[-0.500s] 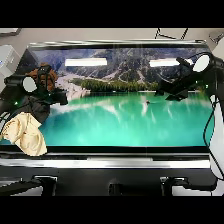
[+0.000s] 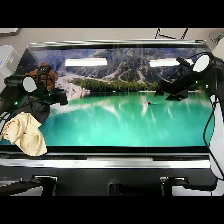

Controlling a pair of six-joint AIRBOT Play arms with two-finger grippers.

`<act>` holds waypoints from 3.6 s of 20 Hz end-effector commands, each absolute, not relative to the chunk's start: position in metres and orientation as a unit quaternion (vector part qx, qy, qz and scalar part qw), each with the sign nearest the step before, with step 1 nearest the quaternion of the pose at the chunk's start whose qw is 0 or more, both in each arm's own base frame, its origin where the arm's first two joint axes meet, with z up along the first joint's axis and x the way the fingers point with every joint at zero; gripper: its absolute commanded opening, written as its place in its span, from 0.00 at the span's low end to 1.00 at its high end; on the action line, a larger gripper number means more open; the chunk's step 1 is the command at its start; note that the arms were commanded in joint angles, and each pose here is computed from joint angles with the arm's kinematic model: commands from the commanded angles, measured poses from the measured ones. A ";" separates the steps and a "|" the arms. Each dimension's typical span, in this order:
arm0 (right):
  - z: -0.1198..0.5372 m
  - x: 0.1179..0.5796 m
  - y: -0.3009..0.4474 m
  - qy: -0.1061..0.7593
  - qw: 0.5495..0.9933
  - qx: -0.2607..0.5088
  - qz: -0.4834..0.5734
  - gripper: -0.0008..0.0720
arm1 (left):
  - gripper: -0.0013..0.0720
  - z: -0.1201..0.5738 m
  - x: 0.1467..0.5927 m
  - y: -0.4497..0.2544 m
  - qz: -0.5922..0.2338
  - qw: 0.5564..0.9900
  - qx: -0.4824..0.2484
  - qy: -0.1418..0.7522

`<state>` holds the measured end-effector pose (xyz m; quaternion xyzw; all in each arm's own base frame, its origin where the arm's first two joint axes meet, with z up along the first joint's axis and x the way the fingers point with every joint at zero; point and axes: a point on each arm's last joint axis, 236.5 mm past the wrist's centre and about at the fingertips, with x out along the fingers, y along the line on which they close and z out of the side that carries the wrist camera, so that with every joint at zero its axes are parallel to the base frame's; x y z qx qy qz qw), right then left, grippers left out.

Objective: Fold the clothes and pants, and hang the long-sleeved shirts on hangers.

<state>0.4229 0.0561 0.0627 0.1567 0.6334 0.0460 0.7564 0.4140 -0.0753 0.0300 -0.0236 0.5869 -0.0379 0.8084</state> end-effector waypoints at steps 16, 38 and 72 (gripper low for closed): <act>0.058 0.430 0.037 0.623 0.771 0.128 0.016 0.85 | 0.99 0.034 0.402 -0.056 -0.050 0.791 0.046 0.609; -0.018 0.325 0.096 0.769 0.592 0.232 0.065 0.93 | 0.60 -0.107 0.266 0.166 0.171 0.650 -0.254 0.696; 0.017 0.348 0.063 0.674 0.722 0.142 0.069 0.96 | 0.98 0.000 0.310 -0.147 -0.160 0.747 -0.192 0.616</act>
